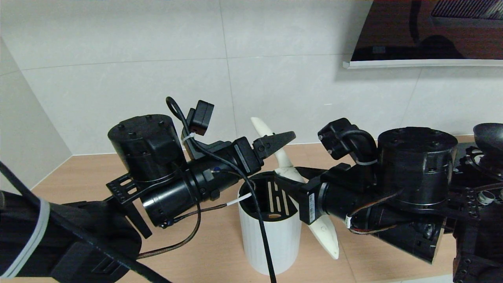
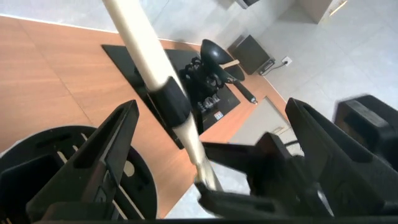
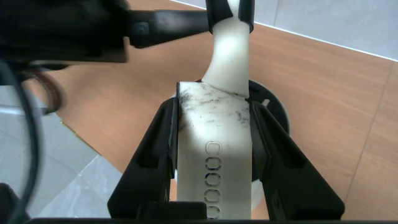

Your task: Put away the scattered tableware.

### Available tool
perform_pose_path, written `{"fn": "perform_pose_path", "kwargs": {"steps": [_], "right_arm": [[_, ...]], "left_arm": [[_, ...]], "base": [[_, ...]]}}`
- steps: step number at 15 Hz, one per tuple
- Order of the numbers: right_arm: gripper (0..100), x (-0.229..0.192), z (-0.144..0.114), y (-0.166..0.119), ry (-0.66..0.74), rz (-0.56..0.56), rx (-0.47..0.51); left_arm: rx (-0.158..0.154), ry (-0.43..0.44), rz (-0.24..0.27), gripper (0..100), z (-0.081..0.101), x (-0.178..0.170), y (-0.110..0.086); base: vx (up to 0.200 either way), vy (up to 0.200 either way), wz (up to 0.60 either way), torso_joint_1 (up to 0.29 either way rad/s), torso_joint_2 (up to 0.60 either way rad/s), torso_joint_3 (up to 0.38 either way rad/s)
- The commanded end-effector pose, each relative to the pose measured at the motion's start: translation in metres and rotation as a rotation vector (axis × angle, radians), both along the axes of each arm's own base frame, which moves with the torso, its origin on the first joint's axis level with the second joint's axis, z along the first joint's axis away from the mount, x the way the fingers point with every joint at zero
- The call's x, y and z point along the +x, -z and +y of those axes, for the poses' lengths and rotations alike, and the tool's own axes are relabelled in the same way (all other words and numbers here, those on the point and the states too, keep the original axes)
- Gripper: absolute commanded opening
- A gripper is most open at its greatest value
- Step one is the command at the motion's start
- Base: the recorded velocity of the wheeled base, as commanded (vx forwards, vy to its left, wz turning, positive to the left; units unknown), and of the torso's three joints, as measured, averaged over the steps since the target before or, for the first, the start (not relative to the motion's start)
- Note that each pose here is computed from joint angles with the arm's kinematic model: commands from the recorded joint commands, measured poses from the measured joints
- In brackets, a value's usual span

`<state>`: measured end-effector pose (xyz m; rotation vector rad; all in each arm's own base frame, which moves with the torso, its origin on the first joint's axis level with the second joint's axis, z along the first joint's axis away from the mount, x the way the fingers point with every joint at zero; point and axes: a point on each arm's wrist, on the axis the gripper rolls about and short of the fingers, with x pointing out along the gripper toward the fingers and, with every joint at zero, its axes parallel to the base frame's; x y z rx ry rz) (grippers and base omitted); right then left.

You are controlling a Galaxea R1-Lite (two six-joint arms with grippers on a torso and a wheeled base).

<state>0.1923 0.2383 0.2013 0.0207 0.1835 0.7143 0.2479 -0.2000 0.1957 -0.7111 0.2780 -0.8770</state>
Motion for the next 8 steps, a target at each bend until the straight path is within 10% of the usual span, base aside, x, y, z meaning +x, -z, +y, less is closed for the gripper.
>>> {"fn": "perform_pose_path", "kwargs": {"steps": [1, 8], "right_arm": [[0, -0.0001, 0.0007, 0.0007, -0.002, 0.001, -0.002], [0, -0.0005, 0.0024, 0.0030, -0.006, 0.006, -0.008]], "left_arm": [[0.007, 0.002, 0.009, 100, -0.0019, 0.0023, 0.0039], [0.006, 0.000, 0.013, 100, -0.0046, 0.0057, 0.0053]], "base": [[0.000, 0.000, 0.00, 0.000, 0.00, 0.000], [0.000, 0.000, 0.00, 0.000, 0.00, 0.000]]}}
